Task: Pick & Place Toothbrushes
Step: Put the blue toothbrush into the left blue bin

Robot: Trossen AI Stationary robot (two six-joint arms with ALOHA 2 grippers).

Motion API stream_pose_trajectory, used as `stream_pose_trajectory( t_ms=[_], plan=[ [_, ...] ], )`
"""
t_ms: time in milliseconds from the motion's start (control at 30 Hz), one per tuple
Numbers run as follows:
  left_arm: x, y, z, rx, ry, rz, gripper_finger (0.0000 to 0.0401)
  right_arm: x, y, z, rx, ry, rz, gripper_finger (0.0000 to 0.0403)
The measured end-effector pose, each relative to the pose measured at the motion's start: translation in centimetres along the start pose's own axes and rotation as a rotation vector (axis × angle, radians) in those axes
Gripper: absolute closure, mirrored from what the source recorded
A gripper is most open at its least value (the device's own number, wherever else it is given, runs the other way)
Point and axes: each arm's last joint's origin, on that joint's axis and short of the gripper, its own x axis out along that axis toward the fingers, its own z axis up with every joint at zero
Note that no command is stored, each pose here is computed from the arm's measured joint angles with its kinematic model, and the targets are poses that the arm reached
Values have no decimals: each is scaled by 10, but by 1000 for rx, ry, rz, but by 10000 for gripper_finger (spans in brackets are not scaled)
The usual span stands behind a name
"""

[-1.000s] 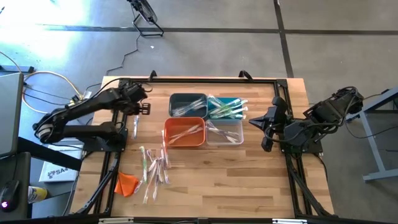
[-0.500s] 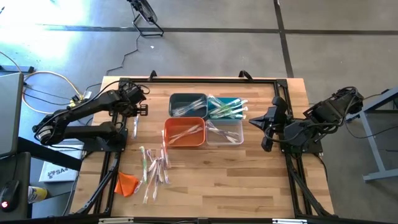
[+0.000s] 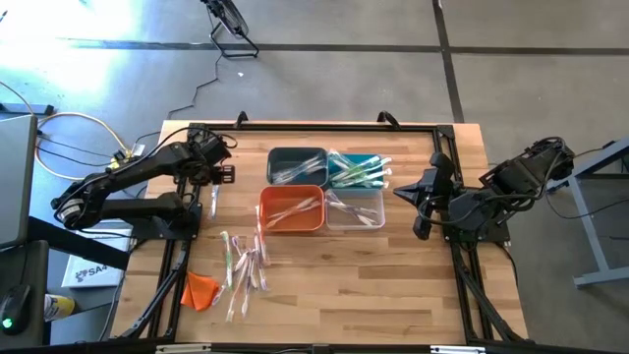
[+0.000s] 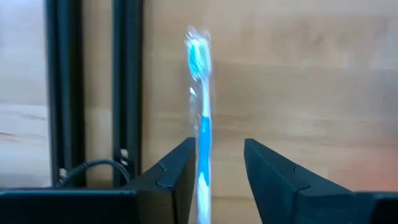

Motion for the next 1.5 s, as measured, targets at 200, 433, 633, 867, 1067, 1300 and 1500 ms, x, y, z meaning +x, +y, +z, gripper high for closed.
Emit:
stream_pose_trajectory(
  t_ms=[200,433,633,867,1067,1300,1500],
  plan=[
    [0,-2,2,-6,-35,-3,265,0,0,0,0,0,-1,401],
    [1,-5,6,11,-90,0,265,0,0,0,0,0,0,401],
    [26,-4,-2,29,-49,56,265,0,0,0,0,0,-1,401],
    [50,-5,-9,-9,-45,25,265,0,0,0,-5,-1,-1,401],
    [63,2,-18,-44,-14,48,265,0,0,0,-6,-5,-7,401],
    [76,8,-27,-49,1,41,265,0,0,0,-7,-5,-7,401],
    [77,9,-28,-47,6,37,265,0,0,0,0,-5,-7,401]
  ],
)
